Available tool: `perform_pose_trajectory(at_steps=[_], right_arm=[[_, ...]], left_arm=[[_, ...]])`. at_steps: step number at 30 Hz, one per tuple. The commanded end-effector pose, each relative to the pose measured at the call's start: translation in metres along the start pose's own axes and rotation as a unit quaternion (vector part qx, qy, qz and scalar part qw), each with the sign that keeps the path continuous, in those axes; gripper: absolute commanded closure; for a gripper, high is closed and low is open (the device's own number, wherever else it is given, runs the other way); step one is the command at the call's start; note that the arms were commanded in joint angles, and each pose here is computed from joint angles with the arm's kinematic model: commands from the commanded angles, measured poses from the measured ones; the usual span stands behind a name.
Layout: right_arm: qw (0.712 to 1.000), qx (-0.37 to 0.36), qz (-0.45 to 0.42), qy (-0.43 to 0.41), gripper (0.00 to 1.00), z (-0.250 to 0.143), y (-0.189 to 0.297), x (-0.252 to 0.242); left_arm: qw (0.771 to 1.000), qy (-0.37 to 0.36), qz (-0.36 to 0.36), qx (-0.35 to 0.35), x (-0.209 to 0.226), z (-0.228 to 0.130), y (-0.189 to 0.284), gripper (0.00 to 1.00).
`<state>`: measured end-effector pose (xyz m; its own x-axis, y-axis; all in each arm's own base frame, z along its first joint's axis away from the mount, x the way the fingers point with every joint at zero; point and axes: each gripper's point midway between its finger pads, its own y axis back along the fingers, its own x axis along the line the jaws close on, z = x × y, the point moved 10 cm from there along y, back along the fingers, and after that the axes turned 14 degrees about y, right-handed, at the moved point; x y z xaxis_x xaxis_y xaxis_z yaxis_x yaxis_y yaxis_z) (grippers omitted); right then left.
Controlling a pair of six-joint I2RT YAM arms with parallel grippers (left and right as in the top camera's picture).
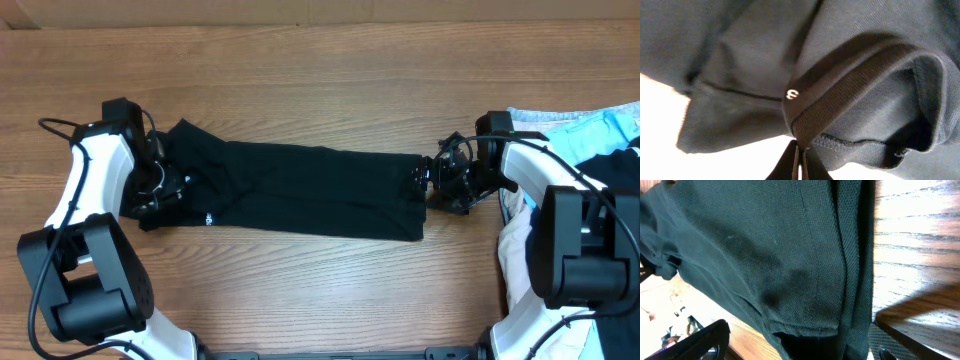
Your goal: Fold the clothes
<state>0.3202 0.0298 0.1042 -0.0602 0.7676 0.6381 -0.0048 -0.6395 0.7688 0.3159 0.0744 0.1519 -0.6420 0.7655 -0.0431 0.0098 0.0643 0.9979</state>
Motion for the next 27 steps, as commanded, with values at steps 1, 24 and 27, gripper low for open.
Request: perform_pose_trajectory(at_steps=[1,24,27], right_arm=[[1.000,-0.003,0.004,0.005,0.08,0.000,0.001,0.003],[1.000,-0.007,0.004,0.009,0.05,0.001,0.001,0.003],[1.000,-0.005,0.004,0.007,0.05,0.001,0.001,0.003]], left_arm=[[0.997,0.036,0.047,-0.041,0.009,0.003,0.018,0.96],[0.991,-0.043,-0.082,-0.098,-0.040,0.023,0.014,0.85],[0.991,-0.057,-0.079,-0.090,-0.051,0.020,0.006,0.72]])
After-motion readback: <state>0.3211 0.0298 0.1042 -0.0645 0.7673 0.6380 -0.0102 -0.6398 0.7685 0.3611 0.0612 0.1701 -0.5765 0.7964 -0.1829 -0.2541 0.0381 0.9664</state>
